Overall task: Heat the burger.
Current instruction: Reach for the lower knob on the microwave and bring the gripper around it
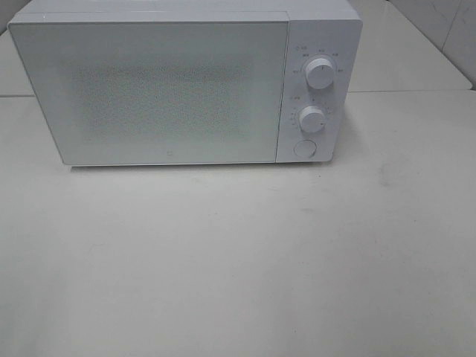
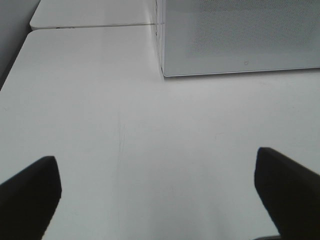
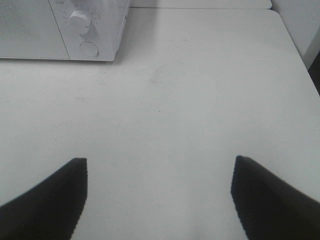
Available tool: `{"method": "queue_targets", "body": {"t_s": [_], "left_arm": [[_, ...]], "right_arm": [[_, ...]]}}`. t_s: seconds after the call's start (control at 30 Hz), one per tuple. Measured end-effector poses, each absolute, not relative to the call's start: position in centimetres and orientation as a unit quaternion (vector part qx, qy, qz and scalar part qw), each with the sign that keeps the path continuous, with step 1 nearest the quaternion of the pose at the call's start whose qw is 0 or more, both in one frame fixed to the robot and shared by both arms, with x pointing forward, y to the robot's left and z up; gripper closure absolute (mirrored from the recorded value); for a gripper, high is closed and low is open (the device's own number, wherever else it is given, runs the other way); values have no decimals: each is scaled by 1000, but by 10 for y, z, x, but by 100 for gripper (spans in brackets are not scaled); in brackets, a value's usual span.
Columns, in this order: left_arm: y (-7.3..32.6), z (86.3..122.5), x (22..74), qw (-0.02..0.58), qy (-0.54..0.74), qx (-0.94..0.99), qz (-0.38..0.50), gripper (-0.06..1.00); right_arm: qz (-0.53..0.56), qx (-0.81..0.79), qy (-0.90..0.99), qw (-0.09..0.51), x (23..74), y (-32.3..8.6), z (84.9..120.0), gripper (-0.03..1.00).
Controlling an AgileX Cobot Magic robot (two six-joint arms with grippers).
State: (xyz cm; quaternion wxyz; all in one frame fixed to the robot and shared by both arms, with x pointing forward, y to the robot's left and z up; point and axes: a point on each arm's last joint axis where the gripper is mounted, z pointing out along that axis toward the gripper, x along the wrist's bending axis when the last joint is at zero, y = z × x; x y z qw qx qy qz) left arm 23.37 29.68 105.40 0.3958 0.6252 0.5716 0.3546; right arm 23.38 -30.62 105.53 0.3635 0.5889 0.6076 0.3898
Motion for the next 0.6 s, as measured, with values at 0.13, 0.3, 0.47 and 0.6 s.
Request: {"method": "queue_targets", "body": {"t_s": [0.13, 0.3, 0.47, 0.6], "left_arm": [[297, 1054, 234, 396, 572, 625, 355, -5], [297, 1054, 234, 396, 572, 625, 355, -5], [297, 1054, 234, 396, 572, 625, 355, -5], [297, 1054, 234, 396, 572, 625, 355, -5]], "right_arm": [[390, 589, 608, 363, 234, -306, 1055, 20], [390, 589, 608, 363, 234, -306, 1055, 20], [390, 589, 608, 363, 234, -306, 1055, 20], [390, 589, 607, 364, 234, -306, 1055, 20]]}}
